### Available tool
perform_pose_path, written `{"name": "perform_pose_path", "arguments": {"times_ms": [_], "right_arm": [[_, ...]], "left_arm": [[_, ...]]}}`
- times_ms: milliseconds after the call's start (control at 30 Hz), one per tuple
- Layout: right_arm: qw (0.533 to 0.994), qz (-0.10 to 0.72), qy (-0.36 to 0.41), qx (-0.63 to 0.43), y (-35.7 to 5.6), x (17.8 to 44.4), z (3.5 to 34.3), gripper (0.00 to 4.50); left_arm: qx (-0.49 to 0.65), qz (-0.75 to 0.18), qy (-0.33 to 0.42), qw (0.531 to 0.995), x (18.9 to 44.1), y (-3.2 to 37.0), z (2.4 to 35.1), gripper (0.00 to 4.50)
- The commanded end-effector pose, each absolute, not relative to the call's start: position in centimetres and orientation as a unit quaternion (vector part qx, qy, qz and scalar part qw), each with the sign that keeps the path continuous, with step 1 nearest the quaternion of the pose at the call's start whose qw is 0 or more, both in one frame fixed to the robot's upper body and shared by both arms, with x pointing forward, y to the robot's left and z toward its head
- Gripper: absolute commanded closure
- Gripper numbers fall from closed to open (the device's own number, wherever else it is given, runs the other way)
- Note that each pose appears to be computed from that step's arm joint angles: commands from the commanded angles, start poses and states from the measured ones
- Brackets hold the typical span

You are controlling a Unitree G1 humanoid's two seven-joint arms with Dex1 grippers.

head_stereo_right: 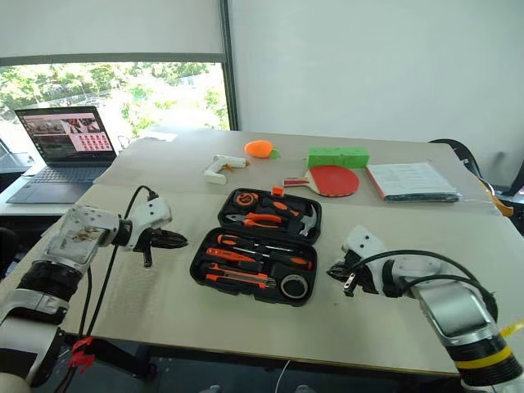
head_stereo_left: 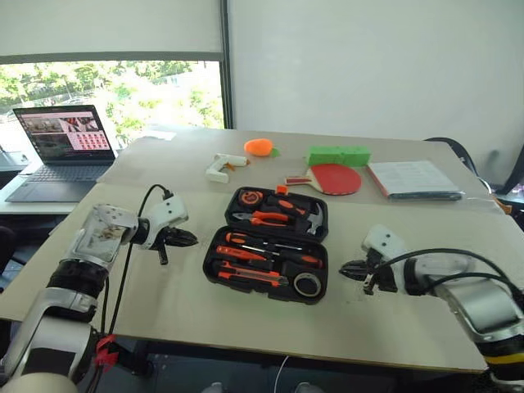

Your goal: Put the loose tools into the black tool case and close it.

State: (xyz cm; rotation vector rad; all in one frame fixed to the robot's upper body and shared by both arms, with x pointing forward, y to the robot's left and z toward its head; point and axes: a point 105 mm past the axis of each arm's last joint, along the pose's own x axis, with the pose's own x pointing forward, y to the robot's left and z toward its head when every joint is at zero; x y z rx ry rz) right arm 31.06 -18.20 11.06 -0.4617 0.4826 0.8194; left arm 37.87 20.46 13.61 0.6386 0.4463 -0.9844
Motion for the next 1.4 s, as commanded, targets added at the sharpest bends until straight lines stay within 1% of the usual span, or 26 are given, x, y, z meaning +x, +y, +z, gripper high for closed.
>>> {"name": "perform_pose_path", "arguments": {"times_ms": [33,200,333,500,667,833,933,1100,1167,1233,1267,1367,1400], "right_arm": [[0.867,0.394,0.194,-0.234,-17.3,32.1,12.5,4.47],[0.868,0.4,0.179,-0.232,-16.2,33.0,13.1,4.47],[0.859,0.429,0.164,-0.227,-15.3,32.3,13.6,4.47],[0.833,0.483,0.152,-0.223,-14.1,30.2,13.8,4.47],[0.807,0.52,0.161,-0.226,-14.0,27.7,13.0,4.47],[0.804,0.519,0.174,-0.233,-14.5,26.4,12.1,4.47],[0.805,0.507,0.182,-0.249,-15.2,26.1,11.5,4.47],[0.825,0.465,0.194,-0.256,-17.0,26.9,11.8,4.47],[0.831,0.452,0.199,-0.256,-18.0,27.1,12.3,3.91],[0.836,0.443,0.203,-0.252,-18.9,27.4,12.9,3.55],[0.842,0.437,0.204,-0.242,-19.3,27.6,13.3,3.12],[0.856,0.425,0.204,-0.214,-20.0,28.3,14.4,2.0],[0.866,0.415,0.205,-0.191,-20.2,29.0,14.9,1.77]], "left_arm": [[0.307,-0.46,0.186,0.812,38.6,19.0,14.0,4.5],[0.287,-0.48,0.168,0.812,38.6,16.9,13.4,4.5],[0.271,-0.507,0.161,0.802,37.9,15.7,13.2,4.5],[0.255,-0.568,0.169,0.764,34.8,15.1,12.4,4.5],[0.228,-0.625,0.187,0.723,30.7,15.1,12.3,4.5],[0.22,-0.619,0.211,0.724,29.0,15.7,11.5,4.5],[0.231,-0.597,0.213,0.738,29.1,16.2,11.0,4.5],[0.246,-0.516,0.235,0.786,31.3,18.9,10.6,4.5],[0.221,-0.48,0.254,0.81,32.0,20.3,10.9,4.5],[0.19,-0.462,0.26,0.826,32.2,21.1,11.6,3.99],[0.169,-0.447,0.261,0.839,32.7,21.4,12.2,3.82],[0.116,-0.413,0.274,0.861,33.5,21.9,13.4,2.63],[0.083,-0.402,0.289,0.865,33.8,21.7,13.8,2.36]]}}
